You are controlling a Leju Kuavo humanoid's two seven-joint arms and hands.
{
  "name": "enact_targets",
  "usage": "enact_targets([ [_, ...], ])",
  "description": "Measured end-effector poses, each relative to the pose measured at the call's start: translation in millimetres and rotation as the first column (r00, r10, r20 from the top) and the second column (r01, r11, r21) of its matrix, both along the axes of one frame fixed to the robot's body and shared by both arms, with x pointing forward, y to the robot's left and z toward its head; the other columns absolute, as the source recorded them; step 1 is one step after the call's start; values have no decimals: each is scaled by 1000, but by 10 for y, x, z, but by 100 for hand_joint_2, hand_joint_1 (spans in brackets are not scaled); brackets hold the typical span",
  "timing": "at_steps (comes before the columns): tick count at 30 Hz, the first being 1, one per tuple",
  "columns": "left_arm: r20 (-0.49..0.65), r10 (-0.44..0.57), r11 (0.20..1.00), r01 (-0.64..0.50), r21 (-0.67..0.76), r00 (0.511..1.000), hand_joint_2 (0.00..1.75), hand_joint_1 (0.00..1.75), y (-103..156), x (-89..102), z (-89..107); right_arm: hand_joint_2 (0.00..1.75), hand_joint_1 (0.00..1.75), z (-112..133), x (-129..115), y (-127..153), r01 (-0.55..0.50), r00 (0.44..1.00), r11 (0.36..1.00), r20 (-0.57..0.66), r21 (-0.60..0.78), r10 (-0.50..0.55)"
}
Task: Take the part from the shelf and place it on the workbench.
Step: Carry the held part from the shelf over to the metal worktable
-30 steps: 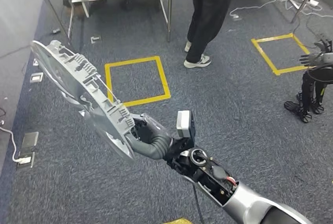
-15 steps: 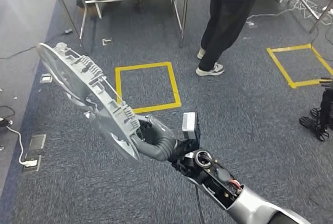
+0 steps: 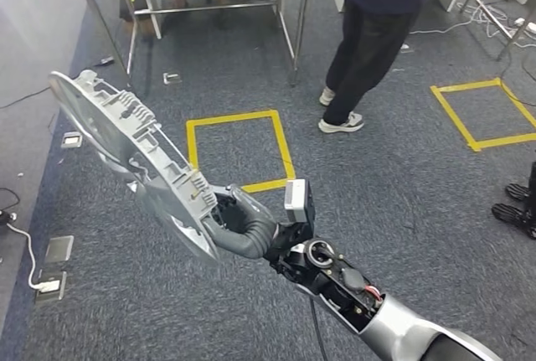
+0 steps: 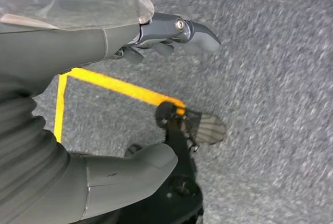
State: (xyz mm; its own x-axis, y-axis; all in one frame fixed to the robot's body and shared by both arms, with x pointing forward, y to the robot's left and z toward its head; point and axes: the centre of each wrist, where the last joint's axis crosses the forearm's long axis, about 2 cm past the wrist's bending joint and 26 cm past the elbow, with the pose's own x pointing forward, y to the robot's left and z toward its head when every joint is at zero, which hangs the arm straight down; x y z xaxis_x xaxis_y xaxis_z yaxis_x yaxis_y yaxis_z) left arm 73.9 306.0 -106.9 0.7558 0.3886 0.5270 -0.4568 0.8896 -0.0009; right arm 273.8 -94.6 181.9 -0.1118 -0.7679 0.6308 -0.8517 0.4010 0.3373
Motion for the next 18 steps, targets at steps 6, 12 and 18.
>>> enact_targets([
  [6,9,3,1000,-3,1,1000,175,0,39,21,5,175,175,6,-2,0,0,1000,1000,0,-1,0],
  [12,7,8,1000,-8,-8,1000,175,0,0,15,2,175,175,17,7,2,-1,1000,1000,4,-1,1],
  [18,17,-2,1000,2,-4,1000,175,0,8,65,12,175,175,60,44,-1,3,1000,1000,18,-1,-3],
])
